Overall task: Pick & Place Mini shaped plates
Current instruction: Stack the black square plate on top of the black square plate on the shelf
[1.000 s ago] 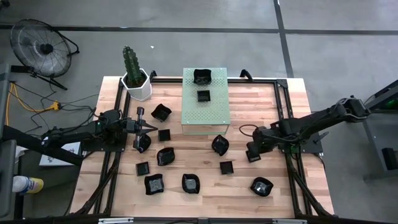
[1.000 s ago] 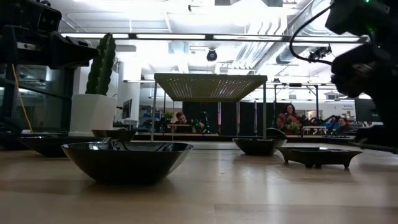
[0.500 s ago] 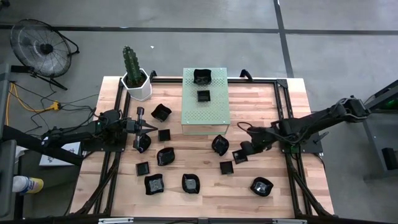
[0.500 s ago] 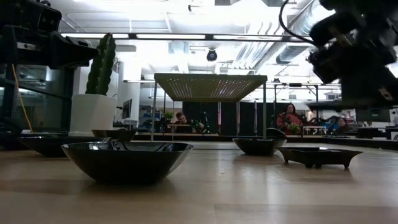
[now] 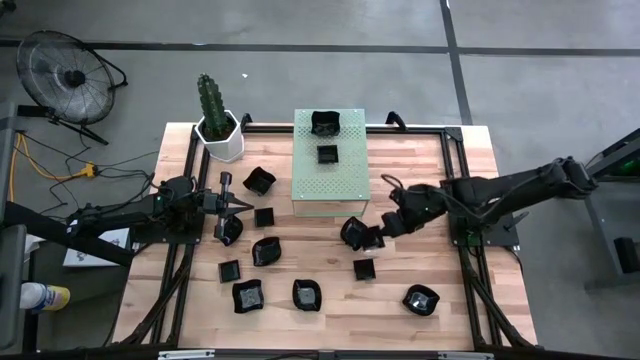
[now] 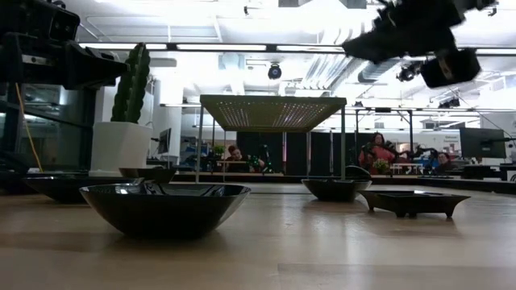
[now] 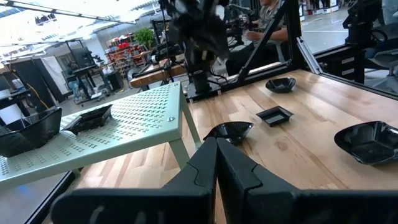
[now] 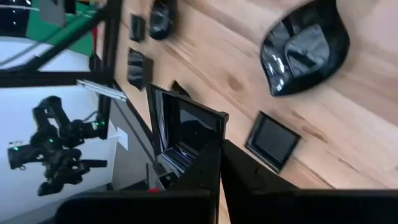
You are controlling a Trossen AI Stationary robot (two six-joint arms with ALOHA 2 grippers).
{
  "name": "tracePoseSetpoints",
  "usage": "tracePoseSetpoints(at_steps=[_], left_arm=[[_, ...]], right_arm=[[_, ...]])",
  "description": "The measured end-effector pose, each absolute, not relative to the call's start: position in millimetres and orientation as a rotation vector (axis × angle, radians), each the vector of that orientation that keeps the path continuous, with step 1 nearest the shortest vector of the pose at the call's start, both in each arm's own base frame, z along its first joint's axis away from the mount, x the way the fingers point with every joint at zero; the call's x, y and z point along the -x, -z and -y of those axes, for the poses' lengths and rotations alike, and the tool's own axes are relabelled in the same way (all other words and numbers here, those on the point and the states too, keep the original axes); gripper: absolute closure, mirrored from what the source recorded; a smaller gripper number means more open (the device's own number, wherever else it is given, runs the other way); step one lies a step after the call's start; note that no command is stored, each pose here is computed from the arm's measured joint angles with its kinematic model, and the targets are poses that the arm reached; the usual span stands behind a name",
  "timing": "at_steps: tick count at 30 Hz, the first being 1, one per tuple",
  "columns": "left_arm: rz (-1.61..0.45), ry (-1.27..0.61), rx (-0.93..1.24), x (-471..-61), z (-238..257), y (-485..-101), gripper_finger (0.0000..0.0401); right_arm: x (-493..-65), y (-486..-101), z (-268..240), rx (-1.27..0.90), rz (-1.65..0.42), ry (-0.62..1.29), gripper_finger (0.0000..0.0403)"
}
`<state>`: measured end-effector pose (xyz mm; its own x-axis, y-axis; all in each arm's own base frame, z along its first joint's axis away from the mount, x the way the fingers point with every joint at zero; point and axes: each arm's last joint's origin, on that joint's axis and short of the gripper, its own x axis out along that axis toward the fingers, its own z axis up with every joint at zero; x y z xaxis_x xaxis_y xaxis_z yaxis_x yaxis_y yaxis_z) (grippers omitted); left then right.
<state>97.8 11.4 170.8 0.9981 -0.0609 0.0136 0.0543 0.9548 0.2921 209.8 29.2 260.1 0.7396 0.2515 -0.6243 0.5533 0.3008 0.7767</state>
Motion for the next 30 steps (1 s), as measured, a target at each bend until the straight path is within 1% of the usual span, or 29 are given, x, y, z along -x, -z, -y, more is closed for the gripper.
tracePoseSetpoints(at_steps=[7, 14, 20, 30], left_arm=[[0.023, 0.058, -0.296, -97.8, -11.4, -170.8, 0.0398], [0.023, 0.058, -0.296, -97.8, -11.4, -170.8, 0.0398], [0.023, 0.059, -0.296, -97.8, -11.4, -170.8, 0.0398], [0.023, 0.059, -0.296, -97.8, -11.4, -170.9, 0.0398]], right_arm=[[-213.7, -299.4, -10.6, -1.218, -0.732, 0.29, 0.0402], [-225.3, -324.3, 10.5, -1.163, -0.693, 0.358, 0.0402], [-240.5, -333.3, 30.8, -1.123, -0.659, 0.387, 0.0402], [-258.7, -328.4, 65.2, -1.114, -0.604, 0.466, 0.0402]])
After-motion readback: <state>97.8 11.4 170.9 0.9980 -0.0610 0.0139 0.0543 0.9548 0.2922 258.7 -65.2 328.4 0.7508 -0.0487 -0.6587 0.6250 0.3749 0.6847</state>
